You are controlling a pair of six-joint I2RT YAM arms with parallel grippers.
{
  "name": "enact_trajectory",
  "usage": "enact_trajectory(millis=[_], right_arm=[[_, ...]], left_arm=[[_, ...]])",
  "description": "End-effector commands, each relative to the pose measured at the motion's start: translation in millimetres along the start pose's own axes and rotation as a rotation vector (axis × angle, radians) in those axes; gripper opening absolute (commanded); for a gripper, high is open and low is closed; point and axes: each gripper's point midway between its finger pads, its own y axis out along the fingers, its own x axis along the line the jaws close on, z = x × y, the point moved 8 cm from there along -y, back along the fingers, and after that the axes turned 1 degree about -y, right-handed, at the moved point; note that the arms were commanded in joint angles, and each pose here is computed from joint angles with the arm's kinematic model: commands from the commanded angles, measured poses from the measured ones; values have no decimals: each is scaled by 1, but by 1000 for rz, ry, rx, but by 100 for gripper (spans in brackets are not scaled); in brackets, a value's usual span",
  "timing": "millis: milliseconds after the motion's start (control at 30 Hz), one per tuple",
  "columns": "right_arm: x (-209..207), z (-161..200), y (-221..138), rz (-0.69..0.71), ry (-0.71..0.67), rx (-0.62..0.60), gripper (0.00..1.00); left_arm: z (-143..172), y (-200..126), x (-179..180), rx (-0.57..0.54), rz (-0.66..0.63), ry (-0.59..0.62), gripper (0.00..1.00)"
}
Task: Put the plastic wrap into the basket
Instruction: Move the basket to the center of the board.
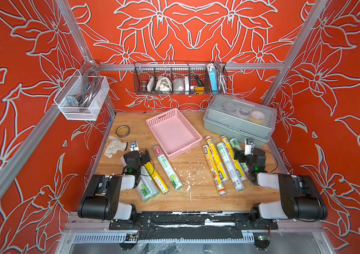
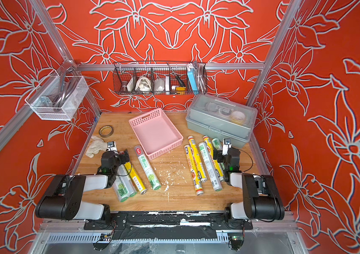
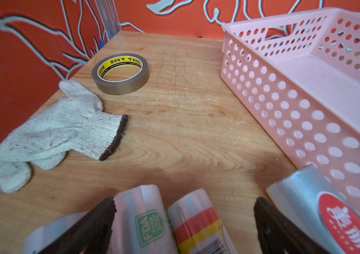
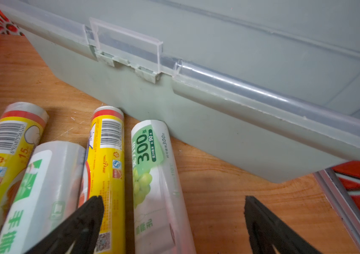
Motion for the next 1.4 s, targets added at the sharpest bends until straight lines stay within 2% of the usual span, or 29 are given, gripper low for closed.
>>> enact_trajectory(millis=[0,167,233,333,400,533,633,733,800,900,1200,1367], right_arm=[[-6,-12,0,53,22,15,100],[-10,-44,-15,59,19,37,99],[-12,-60,-25,56,48,17,99],[-15,-85,-39,47,178,15,99],[-13,-100,-47,18,291,56,100],[4,-126,-53,-192,431,136,100],[28,-137,-53,-382,488,164,100],[60,-137,-53,-450,452,237,100],[82,-135,-53,-484,400,299,100],[105,-131,-53,-539,378,357,99],[150,-128,-59,-621,274,438,97],[156,-128,-64,-613,228,462,96]], left_arm=[[-18,-8,-1,-40,2,-9,98],[-44,-28,-2,-77,-28,3,98],[-57,-38,-4,-107,-41,-36,98],[-79,-49,-7,-99,-33,-162,98],[-91,-52,-12,-68,-6,-220,98],[-105,-48,-34,23,57,-291,98],[-112,-37,-55,157,153,-367,98],[-114,-20,-76,323,220,-383,98],[-114,-7,-86,430,227,-377,98],[-110,12,-95,529,194,-372,98],[-95,60,-107,683,84,-329,86],[-87,70,-112,709,88,-334,66]])
